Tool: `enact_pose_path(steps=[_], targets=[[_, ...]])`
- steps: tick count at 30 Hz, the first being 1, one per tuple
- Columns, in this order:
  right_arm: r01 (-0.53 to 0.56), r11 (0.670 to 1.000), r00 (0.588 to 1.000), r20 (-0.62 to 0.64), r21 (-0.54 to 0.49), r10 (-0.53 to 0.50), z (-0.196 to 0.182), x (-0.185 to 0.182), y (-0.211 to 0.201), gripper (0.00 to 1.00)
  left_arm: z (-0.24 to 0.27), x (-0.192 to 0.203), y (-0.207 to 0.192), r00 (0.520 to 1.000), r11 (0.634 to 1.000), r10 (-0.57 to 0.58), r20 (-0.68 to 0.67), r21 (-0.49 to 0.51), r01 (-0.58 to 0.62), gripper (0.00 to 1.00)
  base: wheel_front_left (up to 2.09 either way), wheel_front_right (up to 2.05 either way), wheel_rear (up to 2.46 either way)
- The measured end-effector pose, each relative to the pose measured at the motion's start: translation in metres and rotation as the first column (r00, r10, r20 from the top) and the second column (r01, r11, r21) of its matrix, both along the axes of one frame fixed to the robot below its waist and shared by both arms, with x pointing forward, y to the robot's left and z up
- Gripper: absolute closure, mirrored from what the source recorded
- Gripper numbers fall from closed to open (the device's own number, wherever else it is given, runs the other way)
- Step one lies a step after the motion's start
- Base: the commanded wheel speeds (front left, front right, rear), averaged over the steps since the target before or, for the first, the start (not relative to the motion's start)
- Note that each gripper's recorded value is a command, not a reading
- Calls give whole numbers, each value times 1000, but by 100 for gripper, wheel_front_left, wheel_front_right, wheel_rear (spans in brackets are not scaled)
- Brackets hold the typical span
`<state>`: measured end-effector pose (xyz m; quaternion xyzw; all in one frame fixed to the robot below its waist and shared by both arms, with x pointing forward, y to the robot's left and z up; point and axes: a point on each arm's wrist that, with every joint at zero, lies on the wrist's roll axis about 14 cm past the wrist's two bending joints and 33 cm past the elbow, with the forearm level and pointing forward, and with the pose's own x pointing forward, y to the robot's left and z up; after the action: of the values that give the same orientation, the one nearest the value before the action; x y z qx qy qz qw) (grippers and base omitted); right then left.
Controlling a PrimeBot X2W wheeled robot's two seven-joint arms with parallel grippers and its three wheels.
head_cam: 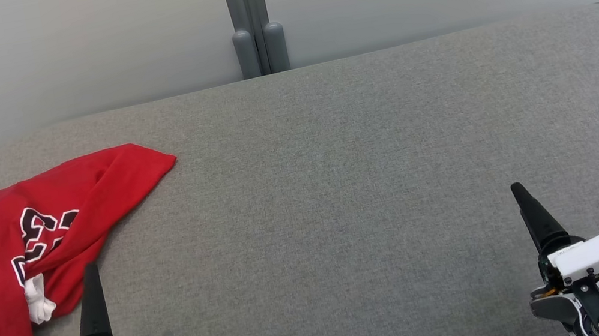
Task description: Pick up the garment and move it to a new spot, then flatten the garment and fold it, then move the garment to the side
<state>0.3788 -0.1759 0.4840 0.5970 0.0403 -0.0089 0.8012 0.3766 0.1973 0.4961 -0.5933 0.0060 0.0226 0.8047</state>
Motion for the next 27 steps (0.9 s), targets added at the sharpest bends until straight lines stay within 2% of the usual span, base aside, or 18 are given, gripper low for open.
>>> enact_pose_path(steps=[5, 11, 27], targets=[[-31, 991, 999, 25, -127, 35, 7, 1, 9, 0, 9, 0, -1, 1000, 991, -5, 24, 133, 2, 0, 0, 0, 0], [-71, 960, 995, 44, -271, 86, 11, 2, 23, 0, 14, 0, -7, 999, 965, -23, 36, 262, 13, 0, 0, 0, 0], [-87, 864, 984, 93, -496, 152, 23, 0, 41, 0, 14, -5, -18, 998, 870, -47, 35, 492, 24, 0, 0, 0, 0]])
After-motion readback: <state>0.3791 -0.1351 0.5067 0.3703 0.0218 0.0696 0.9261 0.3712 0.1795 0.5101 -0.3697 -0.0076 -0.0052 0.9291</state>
